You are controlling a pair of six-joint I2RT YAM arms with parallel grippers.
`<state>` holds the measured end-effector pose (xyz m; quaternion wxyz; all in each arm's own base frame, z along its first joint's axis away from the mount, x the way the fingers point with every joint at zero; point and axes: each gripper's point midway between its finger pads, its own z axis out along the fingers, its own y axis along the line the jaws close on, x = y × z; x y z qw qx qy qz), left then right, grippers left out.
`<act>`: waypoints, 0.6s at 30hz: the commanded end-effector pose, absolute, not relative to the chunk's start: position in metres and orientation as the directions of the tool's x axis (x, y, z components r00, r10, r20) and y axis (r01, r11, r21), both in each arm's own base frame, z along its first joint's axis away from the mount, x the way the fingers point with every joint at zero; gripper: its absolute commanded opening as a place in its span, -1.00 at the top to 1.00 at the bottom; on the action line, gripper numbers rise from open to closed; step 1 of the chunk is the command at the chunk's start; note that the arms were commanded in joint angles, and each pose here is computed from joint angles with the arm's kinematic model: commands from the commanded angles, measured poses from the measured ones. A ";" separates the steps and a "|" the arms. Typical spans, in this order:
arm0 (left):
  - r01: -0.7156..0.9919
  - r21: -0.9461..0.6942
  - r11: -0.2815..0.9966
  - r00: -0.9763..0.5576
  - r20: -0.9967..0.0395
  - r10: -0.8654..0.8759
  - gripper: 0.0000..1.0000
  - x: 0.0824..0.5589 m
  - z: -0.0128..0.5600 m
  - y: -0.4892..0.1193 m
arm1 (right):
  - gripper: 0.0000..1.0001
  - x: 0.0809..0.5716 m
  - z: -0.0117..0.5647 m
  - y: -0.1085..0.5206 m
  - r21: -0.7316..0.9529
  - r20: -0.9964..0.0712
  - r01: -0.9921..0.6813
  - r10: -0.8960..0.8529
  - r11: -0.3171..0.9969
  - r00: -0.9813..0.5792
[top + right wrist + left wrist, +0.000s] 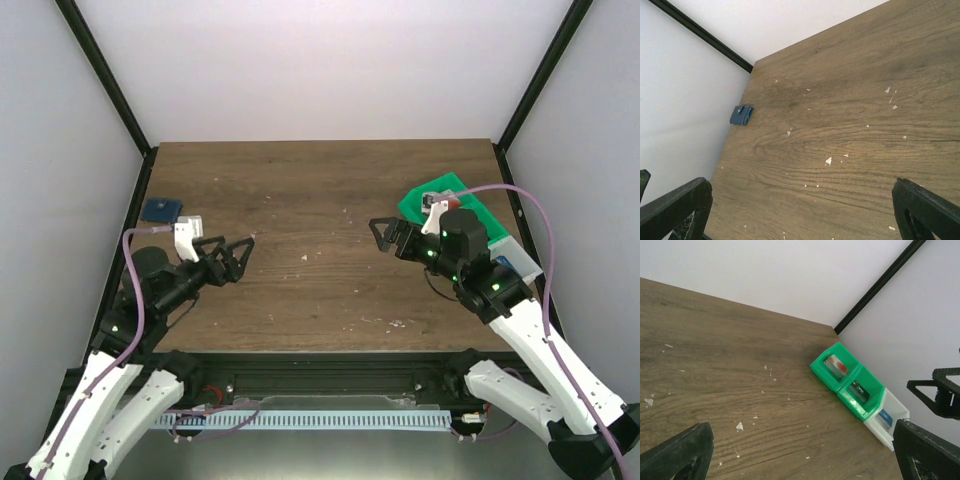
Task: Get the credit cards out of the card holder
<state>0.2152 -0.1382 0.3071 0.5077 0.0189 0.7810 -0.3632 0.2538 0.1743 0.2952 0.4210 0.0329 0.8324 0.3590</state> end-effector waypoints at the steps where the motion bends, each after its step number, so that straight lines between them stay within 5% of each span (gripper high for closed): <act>1: 0.401 -0.527 0.749 -0.474 -0.819 -0.323 -1.00 0.219 0.310 -0.138 | -0.99 0.250 0.303 0.167 0.621 -0.693 -0.242 0.378 0.745 -0.614; 12: 0.196 -0.480 0.855 -0.471 -0.811 -0.347 -0.97 0.259 0.285 -0.117 | -0.99 0.247 0.296 0.166 0.584 -0.723 -0.274 0.336 0.764 -0.603; 18: -0.071 -0.388 0.919 -0.463 -0.803 -0.375 -0.69 0.312 0.250 -0.083 | -0.99 0.244 0.291 0.170 0.537 -0.763 -0.337 0.275 0.773 -0.585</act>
